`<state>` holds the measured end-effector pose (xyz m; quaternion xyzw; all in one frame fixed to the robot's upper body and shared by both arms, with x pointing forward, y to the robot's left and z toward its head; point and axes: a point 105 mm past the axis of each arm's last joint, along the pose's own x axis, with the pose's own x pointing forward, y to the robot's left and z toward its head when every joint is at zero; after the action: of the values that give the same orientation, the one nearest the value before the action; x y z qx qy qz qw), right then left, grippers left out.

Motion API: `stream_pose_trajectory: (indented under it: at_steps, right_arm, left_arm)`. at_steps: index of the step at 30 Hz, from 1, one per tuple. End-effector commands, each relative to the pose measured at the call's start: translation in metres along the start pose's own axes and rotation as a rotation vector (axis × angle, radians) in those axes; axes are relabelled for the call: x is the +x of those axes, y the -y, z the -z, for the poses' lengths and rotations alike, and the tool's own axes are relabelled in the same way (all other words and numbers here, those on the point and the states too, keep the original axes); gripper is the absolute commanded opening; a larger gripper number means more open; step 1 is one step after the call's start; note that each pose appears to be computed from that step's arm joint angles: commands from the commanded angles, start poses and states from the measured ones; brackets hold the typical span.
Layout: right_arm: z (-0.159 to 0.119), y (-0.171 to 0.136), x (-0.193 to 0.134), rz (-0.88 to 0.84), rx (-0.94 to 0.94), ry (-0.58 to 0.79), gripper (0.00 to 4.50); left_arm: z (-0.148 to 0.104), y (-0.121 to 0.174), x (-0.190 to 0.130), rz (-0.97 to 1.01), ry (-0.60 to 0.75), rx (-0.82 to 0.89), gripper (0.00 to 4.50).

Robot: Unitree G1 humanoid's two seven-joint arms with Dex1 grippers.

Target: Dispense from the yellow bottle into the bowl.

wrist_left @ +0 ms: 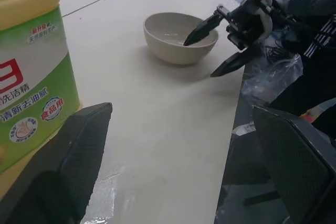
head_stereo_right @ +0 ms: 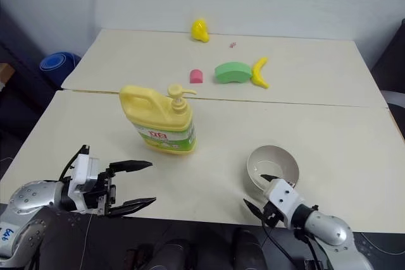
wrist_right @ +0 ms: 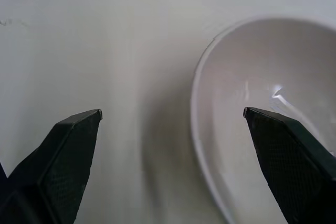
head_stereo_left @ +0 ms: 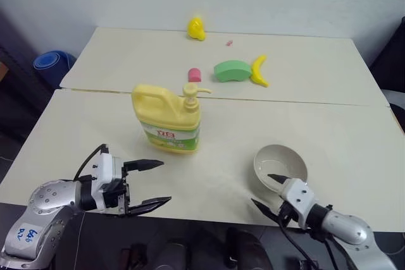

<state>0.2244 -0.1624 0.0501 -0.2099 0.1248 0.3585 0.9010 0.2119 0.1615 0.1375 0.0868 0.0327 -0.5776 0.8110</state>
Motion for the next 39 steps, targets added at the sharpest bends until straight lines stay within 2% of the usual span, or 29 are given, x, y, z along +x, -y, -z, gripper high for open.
stream_pose_trajectory:
  at_steps: [1,5,6,11,12,15,21,23,27,32,36,39]
  right_arm:
    - [-0.007,0.005,0.007,0.031,-0.026,0.024,3.58]
    - [-0.01,0.008,0.008,0.023,-0.101,0.024,2.23]
    - [-0.009,0.011,0.008,0.028,-0.119,0.018,1.79]
    - [-0.011,0.02,0.008,0.005,-0.153,0.019,0.16]
    - [-0.018,0.024,0.008,-0.007,-0.18,0.038,0.01]
    - [-0.045,0.035,0.004,-0.048,-0.236,0.096,0.0]
    - [-0.102,0.044,0.004,-0.172,-0.365,0.152,0.0]
    - [-0.122,0.05,0.006,-0.177,-0.375,0.163,0.0]
    - [-0.162,0.053,0.013,-0.216,-0.392,0.203,0.0]
    - [-0.192,0.047,0.019,-0.308,-0.413,0.183,0.0]
    - [-0.201,0.042,0.022,-0.359,-0.425,0.157,0.0]
    - [-0.203,0.039,0.023,-0.378,-0.426,0.147,0.0]
  left_arm:
    - [-0.012,0.0,0.0,-0.004,0.012,0.047,4.5]
    - [-0.025,-0.006,-0.005,-0.042,0.065,0.003,4.5]
    - [-0.029,-0.006,-0.006,-0.039,0.073,-0.002,4.5]
    - [-0.051,-0.005,-0.007,0.018,0.113,-0.023,4.5]
    - [-0.063,-0.006,-0.008,0.029,0.143,-0.025,4.3]
    - [-0.104,-0.021,-0.011,0.009,0.257,0.015,3.61]
    - [-0.171,-0.067,0.0,-0.106,0.397,0.18,1.7]
    - [-0.181,-0.078,0.008,-0.12,0.406,0.209,1.12]
    - [-0.186,-0.09,0.031,-0.098,0.384,0.251,0.02]
    - [-0.178,-0.098,0.06,-0.067,0.331,0.254,0.02]
    - [-0.163,-0.105,0.071,-0.109,0.243,0.259,0.02]
    - [-0.159,-0.109,0.074,-0.134,0.228,0.242,0.02]
